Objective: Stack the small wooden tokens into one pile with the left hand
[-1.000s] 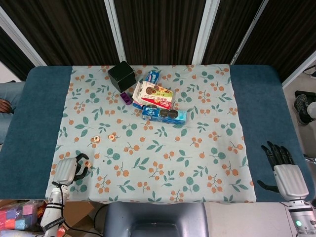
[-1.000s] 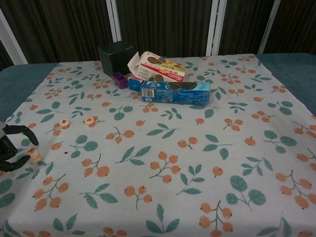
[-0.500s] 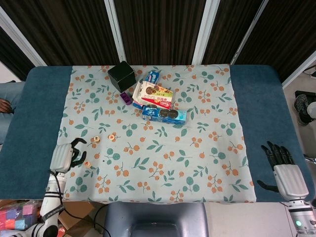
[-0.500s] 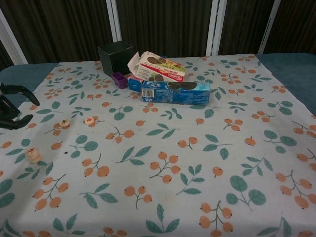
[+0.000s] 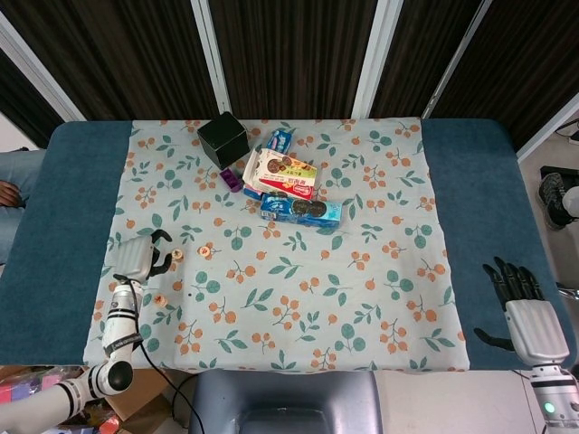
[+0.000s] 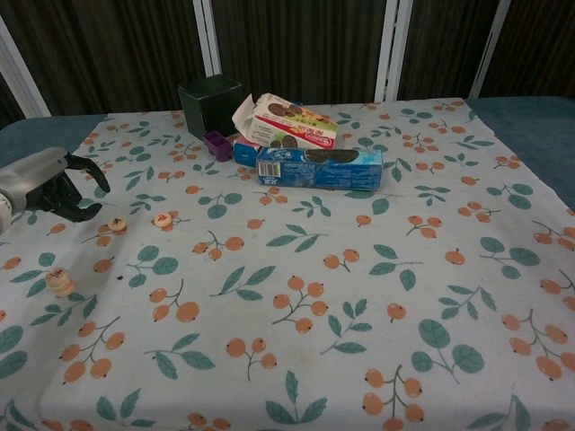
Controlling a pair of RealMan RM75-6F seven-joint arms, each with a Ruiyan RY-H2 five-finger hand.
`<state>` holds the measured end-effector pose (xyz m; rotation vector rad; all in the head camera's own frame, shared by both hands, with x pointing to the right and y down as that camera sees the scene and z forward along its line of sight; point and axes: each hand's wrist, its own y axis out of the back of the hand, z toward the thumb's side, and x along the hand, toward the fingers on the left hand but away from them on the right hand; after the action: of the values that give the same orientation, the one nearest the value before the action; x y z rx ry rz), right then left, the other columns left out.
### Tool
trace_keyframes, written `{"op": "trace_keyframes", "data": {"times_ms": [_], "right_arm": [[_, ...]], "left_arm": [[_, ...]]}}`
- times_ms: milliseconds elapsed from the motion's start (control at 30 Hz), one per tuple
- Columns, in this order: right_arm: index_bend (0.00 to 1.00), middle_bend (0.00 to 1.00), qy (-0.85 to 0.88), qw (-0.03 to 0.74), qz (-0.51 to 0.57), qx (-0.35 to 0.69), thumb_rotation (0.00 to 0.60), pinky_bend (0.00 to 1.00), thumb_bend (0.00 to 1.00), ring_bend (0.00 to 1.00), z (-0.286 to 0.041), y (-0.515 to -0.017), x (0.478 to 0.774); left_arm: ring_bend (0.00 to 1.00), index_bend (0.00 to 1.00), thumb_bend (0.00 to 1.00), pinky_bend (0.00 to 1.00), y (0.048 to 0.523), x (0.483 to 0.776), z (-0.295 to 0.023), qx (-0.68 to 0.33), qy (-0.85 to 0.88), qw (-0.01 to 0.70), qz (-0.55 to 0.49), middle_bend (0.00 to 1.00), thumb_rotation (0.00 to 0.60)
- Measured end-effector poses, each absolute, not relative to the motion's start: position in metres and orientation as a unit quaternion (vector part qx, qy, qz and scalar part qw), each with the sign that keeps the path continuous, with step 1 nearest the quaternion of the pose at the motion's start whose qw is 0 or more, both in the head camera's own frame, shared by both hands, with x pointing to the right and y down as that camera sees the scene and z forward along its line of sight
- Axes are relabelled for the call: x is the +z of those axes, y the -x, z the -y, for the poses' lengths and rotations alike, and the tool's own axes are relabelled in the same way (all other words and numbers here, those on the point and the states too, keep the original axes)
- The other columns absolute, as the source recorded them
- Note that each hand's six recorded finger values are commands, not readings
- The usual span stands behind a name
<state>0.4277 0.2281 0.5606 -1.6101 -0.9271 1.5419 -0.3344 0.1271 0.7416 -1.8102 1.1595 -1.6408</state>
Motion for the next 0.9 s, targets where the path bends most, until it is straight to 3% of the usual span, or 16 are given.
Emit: {"op": "trace_keyframes", "data": {"times_ms": [467,900], "right_arm": [[0.00,0.00,0.622,0.354,0.365,0.595,0.600,0.00,0.15,0.00,-0.227,-0.430,0.558],[0.00,0.00,0.622,0.355,0.369,0.593,0.600,0.00,0.15,0.00,-0.226,-0.431,0.557]], "left_arm": [[1.00,0.34,0.41,1.00,0.326,0.769,-0.136,-0.611,0.654,0.215,-0.391,1.00,0.600],[1.00,0.42,0.41,1.00,0.325,0.782,-0.137,-0.616,0.651,0.212,-0.390,1.00,0.600]]}}
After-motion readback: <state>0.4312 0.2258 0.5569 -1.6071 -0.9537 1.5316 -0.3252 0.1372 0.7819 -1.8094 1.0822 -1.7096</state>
